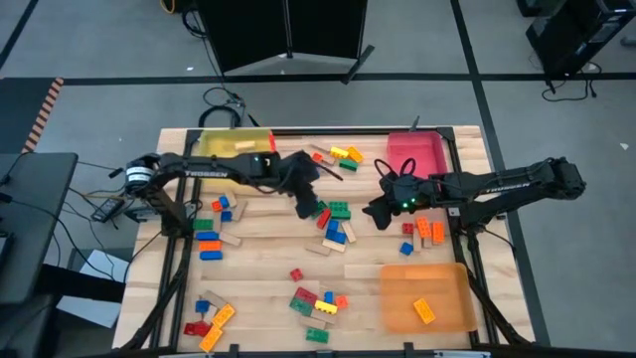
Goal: Sort blocks by size
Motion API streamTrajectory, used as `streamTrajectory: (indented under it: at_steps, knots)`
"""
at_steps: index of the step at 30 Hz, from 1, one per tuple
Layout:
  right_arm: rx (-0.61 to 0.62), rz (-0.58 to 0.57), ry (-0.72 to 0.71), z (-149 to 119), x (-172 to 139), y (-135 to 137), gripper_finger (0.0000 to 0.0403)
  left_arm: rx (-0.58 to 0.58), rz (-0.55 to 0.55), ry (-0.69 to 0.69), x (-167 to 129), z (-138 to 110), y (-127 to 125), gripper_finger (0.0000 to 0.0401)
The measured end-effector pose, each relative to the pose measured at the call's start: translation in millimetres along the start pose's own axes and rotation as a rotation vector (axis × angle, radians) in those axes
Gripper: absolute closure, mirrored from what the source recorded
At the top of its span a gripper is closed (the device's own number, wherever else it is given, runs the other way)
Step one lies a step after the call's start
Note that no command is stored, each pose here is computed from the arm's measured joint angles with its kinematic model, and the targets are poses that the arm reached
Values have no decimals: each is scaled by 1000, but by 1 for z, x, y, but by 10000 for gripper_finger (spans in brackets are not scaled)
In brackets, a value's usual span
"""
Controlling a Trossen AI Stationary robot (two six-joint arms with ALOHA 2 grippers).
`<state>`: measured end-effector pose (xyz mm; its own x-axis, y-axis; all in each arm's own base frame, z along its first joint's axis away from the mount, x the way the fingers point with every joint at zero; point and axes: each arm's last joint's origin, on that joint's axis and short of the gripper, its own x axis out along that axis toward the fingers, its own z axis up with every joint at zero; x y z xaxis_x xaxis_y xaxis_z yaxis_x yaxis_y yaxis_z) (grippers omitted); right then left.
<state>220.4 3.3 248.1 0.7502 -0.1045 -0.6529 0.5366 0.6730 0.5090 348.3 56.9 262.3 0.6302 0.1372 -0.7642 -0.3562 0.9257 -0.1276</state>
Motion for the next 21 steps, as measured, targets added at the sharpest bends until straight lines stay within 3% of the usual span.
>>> streamTrajectory:
  at_steps: [9, 15, 21]
  knots:
    - [-47, -9, 43, -7, -1, 2, 194, -83, -96, -226, -3, 19, -19, 249]
    - [-60, -15, 66, -11, -1, 2, 194, -178, -98, -217, -2, 19, -16, 235]
    - [-70, -37, 93, -14, -2, 1, 194, -198, -90, -209, -2, 19, -15, 186]
